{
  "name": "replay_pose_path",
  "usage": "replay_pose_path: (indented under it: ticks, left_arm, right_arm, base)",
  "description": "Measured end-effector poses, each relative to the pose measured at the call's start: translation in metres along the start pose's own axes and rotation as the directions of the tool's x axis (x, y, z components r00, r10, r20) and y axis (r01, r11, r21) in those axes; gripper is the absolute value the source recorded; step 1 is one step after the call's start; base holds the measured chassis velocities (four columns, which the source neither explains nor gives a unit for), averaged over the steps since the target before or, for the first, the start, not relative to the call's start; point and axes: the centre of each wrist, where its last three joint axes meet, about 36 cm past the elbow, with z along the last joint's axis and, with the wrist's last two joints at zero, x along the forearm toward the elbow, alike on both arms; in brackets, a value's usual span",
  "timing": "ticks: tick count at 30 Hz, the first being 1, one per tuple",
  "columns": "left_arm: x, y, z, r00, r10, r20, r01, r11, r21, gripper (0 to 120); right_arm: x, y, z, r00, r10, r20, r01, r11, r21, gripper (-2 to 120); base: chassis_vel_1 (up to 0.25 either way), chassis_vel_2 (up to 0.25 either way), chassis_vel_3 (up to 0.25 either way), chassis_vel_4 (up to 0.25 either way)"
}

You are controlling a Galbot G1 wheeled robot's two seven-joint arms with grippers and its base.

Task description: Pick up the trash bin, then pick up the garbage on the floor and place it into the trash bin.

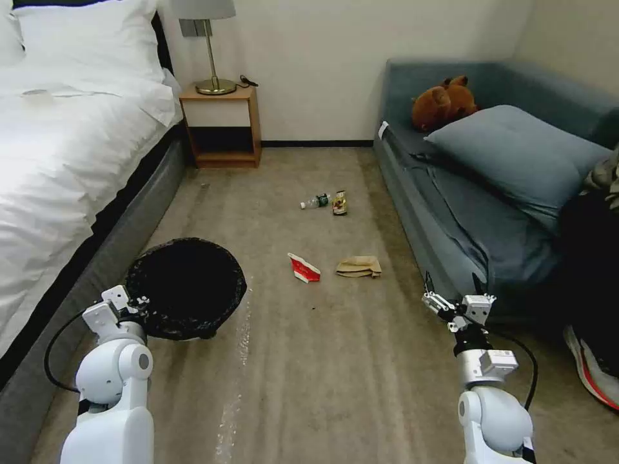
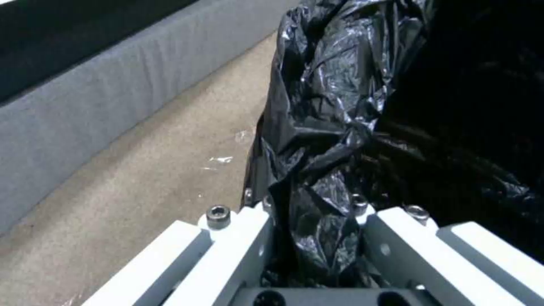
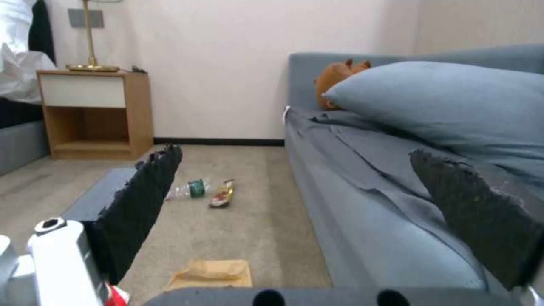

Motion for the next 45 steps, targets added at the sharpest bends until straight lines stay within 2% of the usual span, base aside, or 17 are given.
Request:
replay_pose_path:
  ticks: [23,29,45]
  left_arm:
    - [0.0001,0.0009,0.0010,1.000,-0.010,0.000,0.010,1.000,-0.010,3]
    - [-0.0014,0.0017,0.0033,1.000,-0.022,0.008,0.022,0.999,-0.033,3]
    - [-0.0035,0.0029,0.0062,1.000,-0.024,0.002,0.024,0.999,-0.029,3]
  right_arm:
    - [0.0014,-0.0011,0.0017,1.000,-0.008,0.001,0.008,1.000,-0.003,100]
    - [0.0013,-0.0013,0.0020,1.000,-0.008,0.000,0.008,1.000,-0.003,100]
    - [0.0009,-0.0013,0.0023,1.000,-0.005,0.000,0.005,1.000,-0.003,100]
  base:
    - [-0.045,0.047,0.041,-0.041]
    - [-0.065,0.059,0.054,-0.057]
    - [-0.068,0.065,0.074,-0.068]
